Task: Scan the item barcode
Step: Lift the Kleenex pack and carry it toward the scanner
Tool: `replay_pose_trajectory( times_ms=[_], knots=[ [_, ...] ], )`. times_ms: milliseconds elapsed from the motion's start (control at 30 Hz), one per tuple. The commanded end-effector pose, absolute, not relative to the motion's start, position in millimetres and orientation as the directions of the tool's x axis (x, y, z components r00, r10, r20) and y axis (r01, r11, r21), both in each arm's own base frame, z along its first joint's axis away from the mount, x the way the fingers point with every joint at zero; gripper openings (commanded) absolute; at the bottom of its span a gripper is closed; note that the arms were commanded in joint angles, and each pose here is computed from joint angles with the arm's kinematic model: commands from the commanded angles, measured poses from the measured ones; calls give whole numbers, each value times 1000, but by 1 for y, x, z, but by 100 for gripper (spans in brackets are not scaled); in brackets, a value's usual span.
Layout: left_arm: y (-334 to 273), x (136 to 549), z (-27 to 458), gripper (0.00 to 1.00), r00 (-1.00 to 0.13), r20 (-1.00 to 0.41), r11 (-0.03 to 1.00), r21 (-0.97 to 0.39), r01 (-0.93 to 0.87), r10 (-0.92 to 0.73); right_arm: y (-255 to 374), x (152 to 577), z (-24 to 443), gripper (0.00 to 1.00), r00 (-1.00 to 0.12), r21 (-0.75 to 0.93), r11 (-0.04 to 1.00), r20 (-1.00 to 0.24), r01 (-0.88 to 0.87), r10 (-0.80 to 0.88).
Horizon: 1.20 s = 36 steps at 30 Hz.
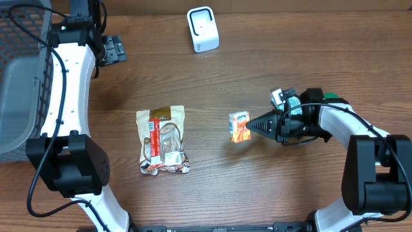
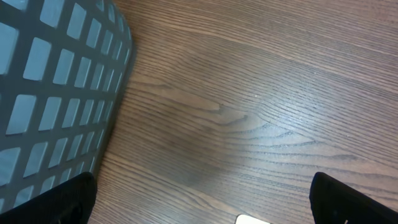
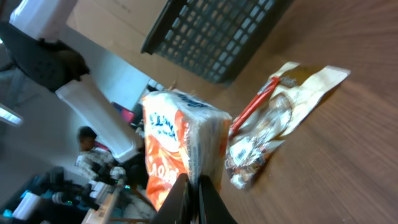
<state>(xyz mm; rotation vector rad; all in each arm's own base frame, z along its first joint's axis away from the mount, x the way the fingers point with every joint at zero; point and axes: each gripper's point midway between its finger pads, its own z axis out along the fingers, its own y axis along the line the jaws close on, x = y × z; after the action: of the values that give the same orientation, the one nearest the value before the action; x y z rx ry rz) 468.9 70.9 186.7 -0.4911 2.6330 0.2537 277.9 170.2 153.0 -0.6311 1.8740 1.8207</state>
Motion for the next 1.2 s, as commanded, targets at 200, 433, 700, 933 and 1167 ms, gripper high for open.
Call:
replay_pose_trajectory(
  times_ms=[200,433,700,933,1167],
  knots=[
    [72,469,188,100,-842,-463,923,115,-367,-277,146,343,84,4,-966,854,490,-245,-176,78],
    [72,469,188,100,-842,-462,923,115,-367,-277,124,380,71,3,-946,757,653,-211,1,246],
    [72,469,188,100,-842,-462,923,115,-367,-277,133,410,136,3,-940,712,697,-290,-87,178],
    [72,469,188,100,-842,-463,923,115,-367,-277,173,428,221,4,-900,694,673,-424,-254,98],
    [72,469,188,100,-842,-462,923,115,-367,-277,188,433,271,4,-833,685,625,-545,-375,98]
  ],
)
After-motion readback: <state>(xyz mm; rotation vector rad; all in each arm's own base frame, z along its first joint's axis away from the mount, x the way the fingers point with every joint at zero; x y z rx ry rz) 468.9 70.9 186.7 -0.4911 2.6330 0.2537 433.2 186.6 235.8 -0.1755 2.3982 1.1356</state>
